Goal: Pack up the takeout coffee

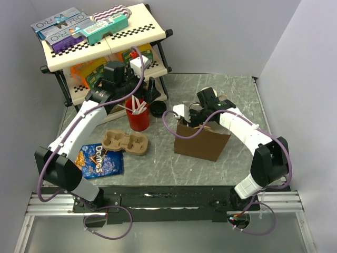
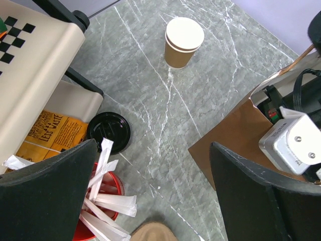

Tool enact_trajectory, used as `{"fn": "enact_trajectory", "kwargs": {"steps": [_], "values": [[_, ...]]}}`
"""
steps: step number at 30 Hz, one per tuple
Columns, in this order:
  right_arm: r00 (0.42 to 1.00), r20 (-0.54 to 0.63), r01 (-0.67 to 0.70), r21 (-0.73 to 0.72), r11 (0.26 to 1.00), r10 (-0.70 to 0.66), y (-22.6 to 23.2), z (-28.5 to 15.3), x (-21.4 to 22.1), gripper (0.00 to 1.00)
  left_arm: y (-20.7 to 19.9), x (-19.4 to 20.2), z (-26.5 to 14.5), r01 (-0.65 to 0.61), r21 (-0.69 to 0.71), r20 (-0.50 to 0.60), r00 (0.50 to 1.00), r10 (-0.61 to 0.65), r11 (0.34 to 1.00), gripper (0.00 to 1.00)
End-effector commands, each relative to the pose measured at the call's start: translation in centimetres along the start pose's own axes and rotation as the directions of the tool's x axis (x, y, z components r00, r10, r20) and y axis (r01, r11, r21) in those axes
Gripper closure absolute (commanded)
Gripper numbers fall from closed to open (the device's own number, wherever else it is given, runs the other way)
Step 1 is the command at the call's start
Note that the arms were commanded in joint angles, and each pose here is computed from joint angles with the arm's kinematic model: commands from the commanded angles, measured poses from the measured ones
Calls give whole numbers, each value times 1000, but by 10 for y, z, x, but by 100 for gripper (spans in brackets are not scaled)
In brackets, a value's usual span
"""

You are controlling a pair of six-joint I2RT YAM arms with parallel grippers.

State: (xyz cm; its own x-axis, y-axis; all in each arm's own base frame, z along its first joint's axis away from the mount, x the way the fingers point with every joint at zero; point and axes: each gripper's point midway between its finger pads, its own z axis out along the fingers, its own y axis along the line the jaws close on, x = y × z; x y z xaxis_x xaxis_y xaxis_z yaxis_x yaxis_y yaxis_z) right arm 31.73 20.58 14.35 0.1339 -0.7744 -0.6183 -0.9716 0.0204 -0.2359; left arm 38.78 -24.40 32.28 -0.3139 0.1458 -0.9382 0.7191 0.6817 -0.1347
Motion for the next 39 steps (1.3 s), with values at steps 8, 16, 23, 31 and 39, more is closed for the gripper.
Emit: {"fn": "enact_trajectory", "kwargs": {"steps": [8,16,23,31,39], "values": [[1000,25,1,54,999,-3,-3,-8,-8,100,-5,-17,-9,-24,13,52,998,23,1000,1],[1000,8,-6,42,999,6,1,7,2,100,-5,-20,-12,-25,6,54,998,25,1000,1],[1000,15,-8,71,997,7,-5,-3,-6,100,-4,-23,-14,-60,0,61,996,60,998,1],[997,81,5,141,990,-16,-3,-52,-42,100,-2,-22,-14,-80,-10,58,995,80,997,1],[996,86,-12,198,980,-5,1,-88,-56,70,4,-14,-21,-109,-44,18,994,110,993,1]]}}
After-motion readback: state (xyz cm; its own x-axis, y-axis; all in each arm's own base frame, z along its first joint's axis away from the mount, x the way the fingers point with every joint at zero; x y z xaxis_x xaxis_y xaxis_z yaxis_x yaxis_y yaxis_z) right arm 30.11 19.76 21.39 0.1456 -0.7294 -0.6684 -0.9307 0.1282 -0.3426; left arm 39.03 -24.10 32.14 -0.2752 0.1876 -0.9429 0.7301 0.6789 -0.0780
